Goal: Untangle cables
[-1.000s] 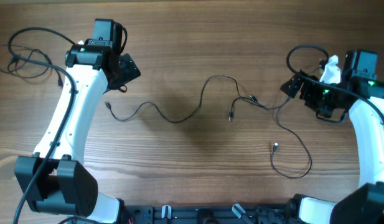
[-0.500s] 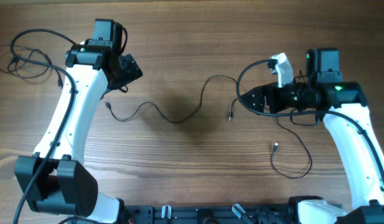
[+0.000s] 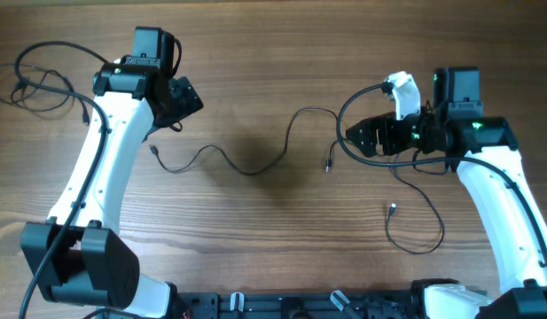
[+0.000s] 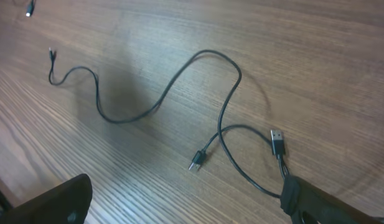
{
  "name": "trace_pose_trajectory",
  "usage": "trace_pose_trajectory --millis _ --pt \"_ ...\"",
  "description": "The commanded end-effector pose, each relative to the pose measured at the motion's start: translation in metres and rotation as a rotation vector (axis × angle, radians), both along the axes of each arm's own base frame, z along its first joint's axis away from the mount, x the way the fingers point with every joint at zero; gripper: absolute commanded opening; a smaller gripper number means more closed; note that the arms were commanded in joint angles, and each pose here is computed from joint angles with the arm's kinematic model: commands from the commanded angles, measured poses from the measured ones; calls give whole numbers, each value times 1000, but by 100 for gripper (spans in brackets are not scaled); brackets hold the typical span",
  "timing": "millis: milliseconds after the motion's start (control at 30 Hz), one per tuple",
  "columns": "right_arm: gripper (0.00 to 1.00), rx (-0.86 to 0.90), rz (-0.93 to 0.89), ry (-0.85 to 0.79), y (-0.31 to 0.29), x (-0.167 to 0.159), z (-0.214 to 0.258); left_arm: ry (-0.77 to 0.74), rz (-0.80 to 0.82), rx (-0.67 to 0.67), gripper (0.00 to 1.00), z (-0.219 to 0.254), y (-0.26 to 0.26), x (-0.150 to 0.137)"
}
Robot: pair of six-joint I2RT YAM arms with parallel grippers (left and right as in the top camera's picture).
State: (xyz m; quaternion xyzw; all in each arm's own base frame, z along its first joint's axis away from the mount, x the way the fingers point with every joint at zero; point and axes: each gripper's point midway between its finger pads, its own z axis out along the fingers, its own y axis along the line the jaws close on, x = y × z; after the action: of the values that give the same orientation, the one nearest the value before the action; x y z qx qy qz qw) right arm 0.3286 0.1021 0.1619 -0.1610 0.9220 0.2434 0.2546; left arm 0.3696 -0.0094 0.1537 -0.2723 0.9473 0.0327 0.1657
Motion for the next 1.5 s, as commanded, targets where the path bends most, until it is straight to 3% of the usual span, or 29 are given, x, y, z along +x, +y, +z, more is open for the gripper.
trace_pose_trajectory --millis 0,233,267,333,367,433,467,533,600,700,800,1133,1367,1467 --pt "100 -29 13 65 -1 -5 -42 15 -17 1 100 -3 0 -1" --pt "96 -32 16 142 0 2 -106 15 -17 2 100 -3 0 -1" --pt "90 -37 16 146 -1 4 -112 15 -17 1 100 -3 0 -1" --pt "67 -49 52 168 4 2 -126 15 -17 1 100 -3 0 -1" --pt "61 -53 66 202 8 -4 -135 15 -17 1 100 -3 0 -1" --pt "58 -54 94 246 17 -12 -145 15 -17 1 100 -3 0 -1" --pt "50 -54 109 261 22 -16 -149 15 -18 -3 100 -4 -1 -1" --pt "22 -36 85 265 29 -13 -145 17 -19 -5 100 -4 -1 -1" --pt "5 -12 27 259 30 -2 -130 17 -19 -5 100 -4 -1 -1" --pt "4 78 7 182 42 19 -81 35 -19 -4 100 -5 -1 -5" --pt "5 287 140 72 72 17 -23 42 -20 -8 100 -5 -1 -7" --pt "5 259 265 63 96 -6 -30 10 18 -72 100 -5 -10 0" --pt "4 311 212 -56 104 25 -3 3 79 -91 100 -5 -10 -1" --pt "5 225 150 -171 88 48 21 -2 116 -107 100 -5 -11 -1"
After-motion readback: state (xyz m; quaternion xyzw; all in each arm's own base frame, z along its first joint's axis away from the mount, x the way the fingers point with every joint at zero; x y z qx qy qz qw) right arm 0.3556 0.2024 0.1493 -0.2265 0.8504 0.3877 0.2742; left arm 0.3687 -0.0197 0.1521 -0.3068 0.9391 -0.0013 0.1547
